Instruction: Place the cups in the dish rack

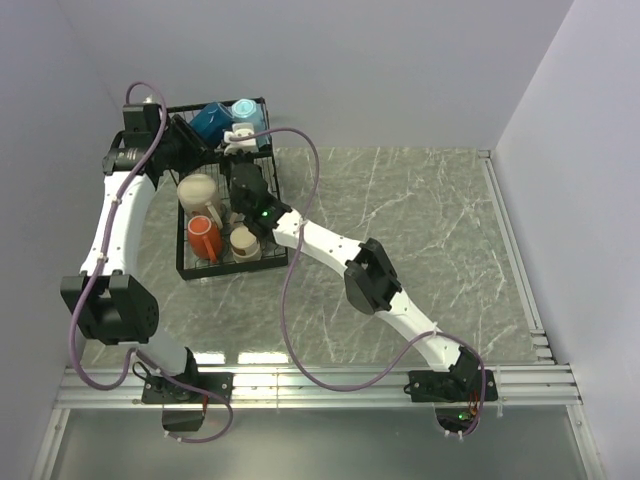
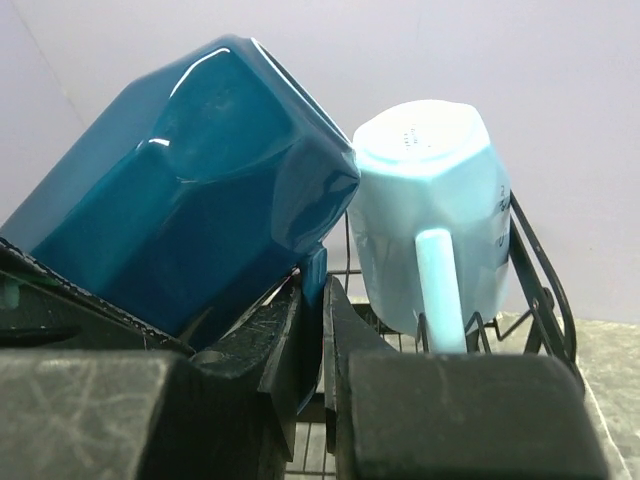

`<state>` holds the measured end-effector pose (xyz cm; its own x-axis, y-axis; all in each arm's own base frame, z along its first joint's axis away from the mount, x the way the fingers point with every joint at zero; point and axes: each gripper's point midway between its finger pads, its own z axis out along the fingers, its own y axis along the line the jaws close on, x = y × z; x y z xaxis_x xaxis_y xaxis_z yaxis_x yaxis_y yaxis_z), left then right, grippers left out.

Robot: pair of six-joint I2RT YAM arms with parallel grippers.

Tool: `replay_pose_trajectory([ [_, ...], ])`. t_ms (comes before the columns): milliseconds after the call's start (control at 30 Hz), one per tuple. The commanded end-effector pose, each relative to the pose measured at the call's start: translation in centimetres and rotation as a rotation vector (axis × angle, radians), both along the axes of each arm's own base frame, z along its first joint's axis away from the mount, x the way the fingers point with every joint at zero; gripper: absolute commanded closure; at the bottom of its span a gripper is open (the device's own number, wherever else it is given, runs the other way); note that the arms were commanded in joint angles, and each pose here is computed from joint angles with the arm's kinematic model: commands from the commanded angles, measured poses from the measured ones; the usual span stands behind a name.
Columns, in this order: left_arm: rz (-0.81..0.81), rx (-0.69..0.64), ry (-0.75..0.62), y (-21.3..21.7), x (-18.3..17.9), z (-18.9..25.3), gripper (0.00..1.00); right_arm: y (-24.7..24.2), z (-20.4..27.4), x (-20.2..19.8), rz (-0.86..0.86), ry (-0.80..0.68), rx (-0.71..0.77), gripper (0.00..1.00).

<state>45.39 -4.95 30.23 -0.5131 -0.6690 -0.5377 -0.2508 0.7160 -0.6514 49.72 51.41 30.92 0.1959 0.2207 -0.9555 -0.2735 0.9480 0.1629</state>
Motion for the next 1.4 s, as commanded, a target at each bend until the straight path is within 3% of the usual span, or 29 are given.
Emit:
replay_pose_trajectory([
  [0, 0.099, 0.037, -0.177, 2.7, 0.8, 4.0, 0.51, -2.2, 10.7, -4.1, -0.013, -0.109, 0.119, 1.00],
  [467, 0.170, -0.020, -0.273, 2.6, -5.7, 8.6, 0.54, -6.2, 16.3, -8.7, -0.012, -0.118, 0.162, 1.00],
  [633, 0.178, -0.024, -0.280, 2.5, -8.0, 9.5, 0.54, -8.6, 16.2, -10.6, -0.032, -0.097, 0.137, 1.00],
  [667, 0.180, -0.021, -0.285, 2.6, -8.3, 9.8, 0.54, -8.9, 14.3, -10.7, -0.048, -0.073, 0.094, 1.00],
  [700, 0.178, -0.022, -0.294, 2.5, -8.8, 10.4, 0.54, -10.5, 15.8, -11.7, -0.055, -0.085, 0.108, 1.00],
  [1067, 0.143, -0.105, -0.235, 0.8, -13.8, 8.2, 0.55, -19.3, 6.7, -16.6, -0.138, 0.076, -0.148, 1.00],
  [1367, 0.126, -0.122, -0.174, 0.1, -17.2, 6.0, 0.57, -18.9, 0.8, -16.6, -0.140, 0.147, -0.317, 1.00],
])
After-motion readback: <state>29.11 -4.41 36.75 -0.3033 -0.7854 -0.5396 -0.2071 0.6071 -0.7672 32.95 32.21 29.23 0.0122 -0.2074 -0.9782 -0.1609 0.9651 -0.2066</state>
